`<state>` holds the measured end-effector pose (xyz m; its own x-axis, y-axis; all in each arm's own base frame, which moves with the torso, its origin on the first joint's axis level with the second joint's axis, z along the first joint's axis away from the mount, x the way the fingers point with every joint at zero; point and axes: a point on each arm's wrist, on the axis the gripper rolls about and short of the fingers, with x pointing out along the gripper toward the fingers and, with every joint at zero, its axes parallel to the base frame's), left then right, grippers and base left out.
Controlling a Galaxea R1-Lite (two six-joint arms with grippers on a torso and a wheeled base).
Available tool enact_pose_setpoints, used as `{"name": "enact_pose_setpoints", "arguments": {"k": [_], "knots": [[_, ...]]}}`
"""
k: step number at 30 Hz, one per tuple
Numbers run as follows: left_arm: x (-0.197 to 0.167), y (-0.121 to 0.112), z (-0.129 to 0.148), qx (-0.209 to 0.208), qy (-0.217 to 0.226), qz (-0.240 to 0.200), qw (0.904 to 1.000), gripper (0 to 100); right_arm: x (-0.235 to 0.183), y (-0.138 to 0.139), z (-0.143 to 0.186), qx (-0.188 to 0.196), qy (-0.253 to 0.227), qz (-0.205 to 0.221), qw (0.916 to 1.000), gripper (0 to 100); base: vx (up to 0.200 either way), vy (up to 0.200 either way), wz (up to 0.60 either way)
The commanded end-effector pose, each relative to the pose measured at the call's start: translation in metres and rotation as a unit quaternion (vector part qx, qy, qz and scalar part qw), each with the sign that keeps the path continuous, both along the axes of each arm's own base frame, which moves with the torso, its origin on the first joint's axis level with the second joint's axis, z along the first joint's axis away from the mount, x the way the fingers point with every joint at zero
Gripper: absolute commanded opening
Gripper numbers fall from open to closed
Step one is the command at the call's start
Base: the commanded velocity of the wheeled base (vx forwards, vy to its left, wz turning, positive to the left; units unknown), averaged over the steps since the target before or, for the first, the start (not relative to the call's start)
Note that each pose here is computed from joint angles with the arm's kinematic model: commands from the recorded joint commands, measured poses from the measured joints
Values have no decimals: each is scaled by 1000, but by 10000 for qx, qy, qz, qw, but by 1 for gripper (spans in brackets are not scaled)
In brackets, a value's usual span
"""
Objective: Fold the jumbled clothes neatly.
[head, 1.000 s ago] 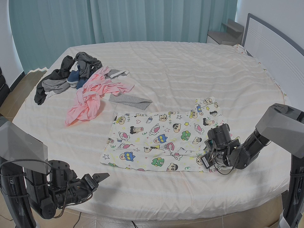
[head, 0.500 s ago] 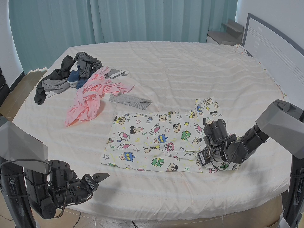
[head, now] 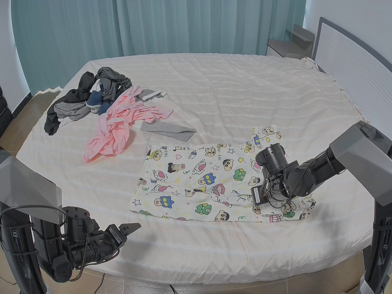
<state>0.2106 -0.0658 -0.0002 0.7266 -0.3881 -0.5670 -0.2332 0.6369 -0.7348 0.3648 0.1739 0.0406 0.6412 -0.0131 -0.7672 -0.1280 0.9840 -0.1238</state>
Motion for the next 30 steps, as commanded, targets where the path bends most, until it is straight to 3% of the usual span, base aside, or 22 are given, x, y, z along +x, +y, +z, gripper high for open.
{"name": "enact_pose_setpoints", "arguments": {"k": [1, 7, 8, 15, 20, 23, 30], "knots": [[-1, 0, 1, -14, -39, 1, 10000, 100, 5, -2, 1, 52, -32, -92, 9999, 0, 0, 0, 0], [-1, 0, 1, -14, -39, 1, 10000, 100, 6, -1, -6, 91, 33, -218, 9997, 0, 0, 0, 0], [-1, 0, 1, -14, -39, 1, 10000, 100, 6, -1, -7, 102, 39, -236, 9997, 100, 0, 0, 0], [-1, 0, 0, -12, -32, 1, 10000, 100, 6, -3, -6, 231, 44, -381, 9990, 100, 0, 0, 0], [-1, 0, -1, -5, -10, -7, 10000, 100, 3, -19, 6, 334, -15, -626, 9975, 100, 0, 0, 0], [-1, 0, -1, 5, -14, 3, 10000, 100, -8, -41, 20, 532, -17, -927, 9943, 100, 0, 0, 0], [-1, 0, -1, 5, -14, -5, 10000, 100, -27, -97, 34, 1028, 269, -1143, 9877, 100, 0, 0, 0]]}}
